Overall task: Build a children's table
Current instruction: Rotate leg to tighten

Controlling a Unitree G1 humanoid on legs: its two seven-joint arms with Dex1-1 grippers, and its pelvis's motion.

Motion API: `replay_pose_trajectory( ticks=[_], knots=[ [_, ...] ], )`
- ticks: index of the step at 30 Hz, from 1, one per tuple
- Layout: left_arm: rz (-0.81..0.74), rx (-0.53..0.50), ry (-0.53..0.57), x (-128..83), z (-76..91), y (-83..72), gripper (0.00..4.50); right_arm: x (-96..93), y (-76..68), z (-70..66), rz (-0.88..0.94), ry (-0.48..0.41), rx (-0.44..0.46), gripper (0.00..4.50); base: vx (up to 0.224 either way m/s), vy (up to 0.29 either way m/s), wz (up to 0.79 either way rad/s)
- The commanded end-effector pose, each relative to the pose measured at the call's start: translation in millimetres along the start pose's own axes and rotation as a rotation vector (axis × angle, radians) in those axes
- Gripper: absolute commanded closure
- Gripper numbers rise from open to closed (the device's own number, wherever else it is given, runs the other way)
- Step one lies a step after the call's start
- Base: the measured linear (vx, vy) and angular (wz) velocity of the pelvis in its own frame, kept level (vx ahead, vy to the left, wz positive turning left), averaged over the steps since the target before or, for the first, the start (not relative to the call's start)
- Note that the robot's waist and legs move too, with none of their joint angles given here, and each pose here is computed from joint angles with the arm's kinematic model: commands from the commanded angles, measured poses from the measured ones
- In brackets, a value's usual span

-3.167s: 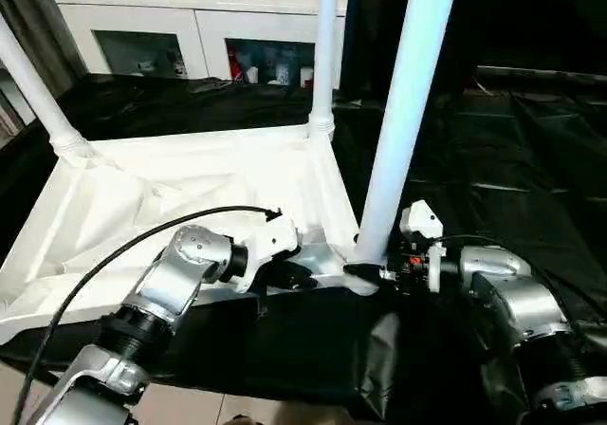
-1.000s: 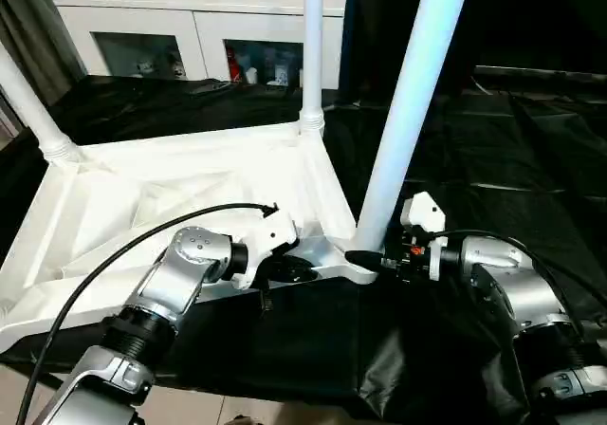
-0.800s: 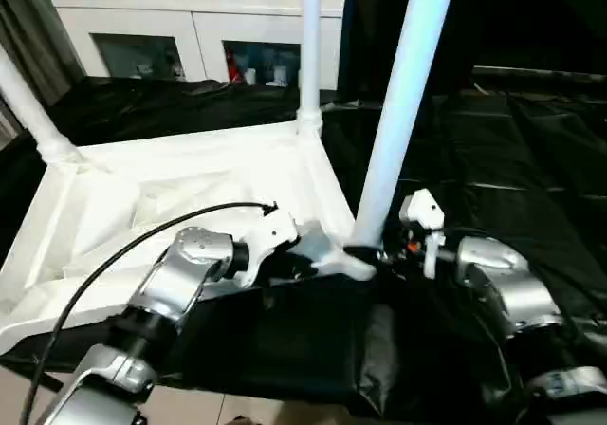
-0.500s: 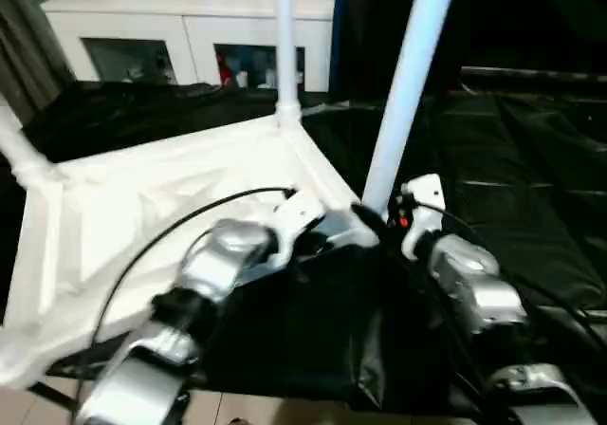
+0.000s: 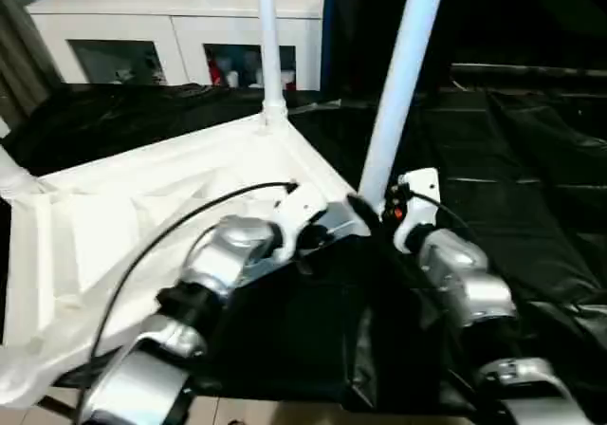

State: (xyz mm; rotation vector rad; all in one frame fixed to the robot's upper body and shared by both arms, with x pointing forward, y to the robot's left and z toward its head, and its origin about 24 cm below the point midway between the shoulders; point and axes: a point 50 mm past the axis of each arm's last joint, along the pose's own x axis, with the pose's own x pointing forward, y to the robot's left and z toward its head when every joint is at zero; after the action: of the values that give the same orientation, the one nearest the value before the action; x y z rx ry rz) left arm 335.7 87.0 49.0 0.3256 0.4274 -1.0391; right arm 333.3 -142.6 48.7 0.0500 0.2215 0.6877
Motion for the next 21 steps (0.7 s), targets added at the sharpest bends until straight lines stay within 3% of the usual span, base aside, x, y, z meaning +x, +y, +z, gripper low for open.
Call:
replay_pose_trajectory(
  ticks=[1,7,14,21],
  knots=[
    [-0.094,0.033,-0.057,-6.5,3.0,-5.1,4.50,-4.9,10.5,0.0,0.199,0.049,-0.054,0.84,0.000,0.000,0.00],
    [-0.263,0.058,-0.071,-21.2,0.1,-16.8,4.50,-24.1,5.1,-6.9,0.327,0.155,-0.124,0.84,0.000,0.000,0.00],
    [-0.291,0.061,-0.060,-27.3,-3.3,-18.8,4.50,-25.2,7.5,-3.4,0.381,0.145,-0.100,0.84,0.000,0.000,0.00],
    [-0.292,0.063,-0.046,-30.2,-5.2,-19.2,4.50,-25.5,11.7,-5.4,0.420,0.152,-0.098,1.48,0.000,0.000,0.00]
  ],
)
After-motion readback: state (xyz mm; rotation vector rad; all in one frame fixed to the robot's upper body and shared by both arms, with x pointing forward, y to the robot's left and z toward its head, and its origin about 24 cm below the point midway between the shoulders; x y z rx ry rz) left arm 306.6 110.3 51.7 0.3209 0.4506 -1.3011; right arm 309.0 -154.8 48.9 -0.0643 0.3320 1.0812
